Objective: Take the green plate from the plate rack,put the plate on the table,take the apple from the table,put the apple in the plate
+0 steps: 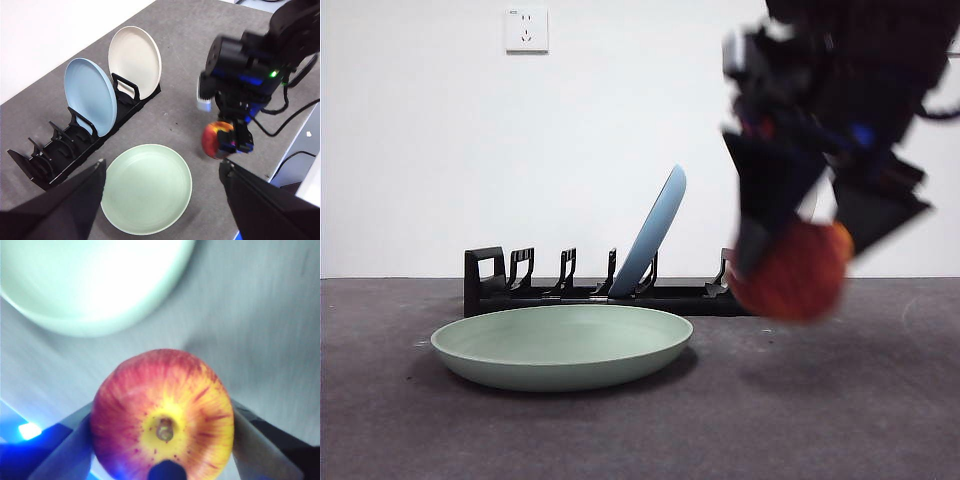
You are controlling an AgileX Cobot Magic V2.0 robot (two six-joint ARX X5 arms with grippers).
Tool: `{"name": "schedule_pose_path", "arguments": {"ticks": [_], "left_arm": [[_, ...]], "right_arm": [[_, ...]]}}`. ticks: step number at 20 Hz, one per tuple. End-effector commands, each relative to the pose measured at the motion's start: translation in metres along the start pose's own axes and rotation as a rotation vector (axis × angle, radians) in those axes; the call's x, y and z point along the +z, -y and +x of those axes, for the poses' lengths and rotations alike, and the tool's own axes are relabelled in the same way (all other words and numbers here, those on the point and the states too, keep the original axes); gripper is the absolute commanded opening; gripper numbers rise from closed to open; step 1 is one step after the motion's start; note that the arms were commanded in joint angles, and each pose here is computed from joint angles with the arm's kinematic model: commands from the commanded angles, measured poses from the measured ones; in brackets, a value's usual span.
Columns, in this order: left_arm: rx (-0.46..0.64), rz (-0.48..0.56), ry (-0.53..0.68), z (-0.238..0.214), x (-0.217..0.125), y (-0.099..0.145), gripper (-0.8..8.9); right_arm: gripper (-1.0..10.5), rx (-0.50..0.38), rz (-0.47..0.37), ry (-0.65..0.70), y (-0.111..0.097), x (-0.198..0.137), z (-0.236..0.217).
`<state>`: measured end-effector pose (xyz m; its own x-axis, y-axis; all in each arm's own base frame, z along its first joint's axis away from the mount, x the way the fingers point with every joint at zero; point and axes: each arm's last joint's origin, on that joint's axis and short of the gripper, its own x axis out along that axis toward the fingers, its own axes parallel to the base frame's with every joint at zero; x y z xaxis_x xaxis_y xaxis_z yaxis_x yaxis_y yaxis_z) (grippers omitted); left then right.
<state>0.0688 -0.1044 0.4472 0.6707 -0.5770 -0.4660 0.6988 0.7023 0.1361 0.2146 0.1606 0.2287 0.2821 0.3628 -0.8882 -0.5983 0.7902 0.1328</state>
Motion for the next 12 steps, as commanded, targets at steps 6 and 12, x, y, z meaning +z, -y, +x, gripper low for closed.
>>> {"name": "schedule_pose_path", "arguments": {"ticks": [6, 12], "left_arm": [[-0.001, 0.000, -0.009, -0.001, -0.001, 0.000, 3.82], [-0.002, 0.003, -0.012, -0.001, -0.001, 0.000, 3.82]], "right_arm": [[-0.2, 0.015, -0.074, 0.155, -0.029, 0.075, -0.012], [-0.2, 0.019, -0.123, 0.088, -0.040, 0.128, 0.040]]}}
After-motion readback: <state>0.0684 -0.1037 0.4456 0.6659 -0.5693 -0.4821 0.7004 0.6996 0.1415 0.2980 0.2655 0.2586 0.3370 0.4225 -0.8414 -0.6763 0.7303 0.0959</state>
